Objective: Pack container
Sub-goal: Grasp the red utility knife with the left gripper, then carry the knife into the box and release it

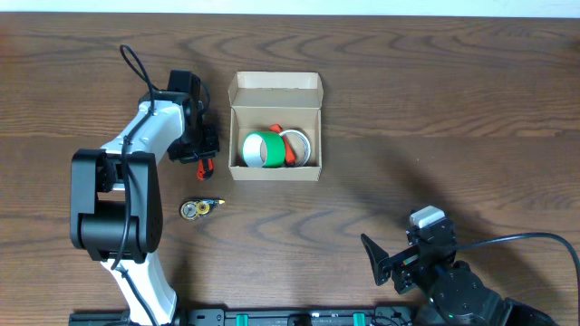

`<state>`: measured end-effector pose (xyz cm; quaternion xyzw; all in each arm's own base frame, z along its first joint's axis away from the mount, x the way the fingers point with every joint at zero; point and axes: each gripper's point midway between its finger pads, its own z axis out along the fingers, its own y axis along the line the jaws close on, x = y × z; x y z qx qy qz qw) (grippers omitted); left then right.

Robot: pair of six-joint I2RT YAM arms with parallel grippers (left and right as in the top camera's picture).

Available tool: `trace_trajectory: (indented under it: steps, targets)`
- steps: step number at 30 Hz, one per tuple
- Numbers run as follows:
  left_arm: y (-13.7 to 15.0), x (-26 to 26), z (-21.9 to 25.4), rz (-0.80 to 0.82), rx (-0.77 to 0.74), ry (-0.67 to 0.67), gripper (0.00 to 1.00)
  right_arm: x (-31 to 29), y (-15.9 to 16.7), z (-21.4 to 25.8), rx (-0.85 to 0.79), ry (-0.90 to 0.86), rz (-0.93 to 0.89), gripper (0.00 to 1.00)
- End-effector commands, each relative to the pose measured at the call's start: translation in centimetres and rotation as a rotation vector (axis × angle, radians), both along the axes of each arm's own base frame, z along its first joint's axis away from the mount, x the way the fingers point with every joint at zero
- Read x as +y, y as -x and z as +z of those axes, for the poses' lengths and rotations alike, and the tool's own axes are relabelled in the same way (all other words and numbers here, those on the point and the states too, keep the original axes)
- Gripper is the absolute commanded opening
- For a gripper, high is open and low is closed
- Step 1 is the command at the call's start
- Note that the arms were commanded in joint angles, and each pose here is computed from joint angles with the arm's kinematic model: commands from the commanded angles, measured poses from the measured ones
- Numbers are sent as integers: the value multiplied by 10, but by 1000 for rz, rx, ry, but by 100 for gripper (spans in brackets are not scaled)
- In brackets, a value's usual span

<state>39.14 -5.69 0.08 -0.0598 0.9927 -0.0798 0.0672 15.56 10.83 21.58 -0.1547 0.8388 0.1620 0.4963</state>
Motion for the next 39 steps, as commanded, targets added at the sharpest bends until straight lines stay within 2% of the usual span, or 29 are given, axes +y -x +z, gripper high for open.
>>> trace_trajectory:
  steps: [1,3,10,29,39]
  targets:
    - [2,1,-9,1,25,-14,17,-2,-1,0,-1,-7,-16,99]
    - [2,1,-9,1,25,-14,5,-2,-1,0,-1,-7,-16,99]
    - [0,2,-4,3,12,-16,5,-2,-1,0,-1,-7,-16,99]
    - [-14,7,54,14,-144,-31,6,-2,-1,0,-1,-7,-16,99]
    - [-19,7,111,17,-290,-33,6,-2,-1,0,-1,-7,-16,99]
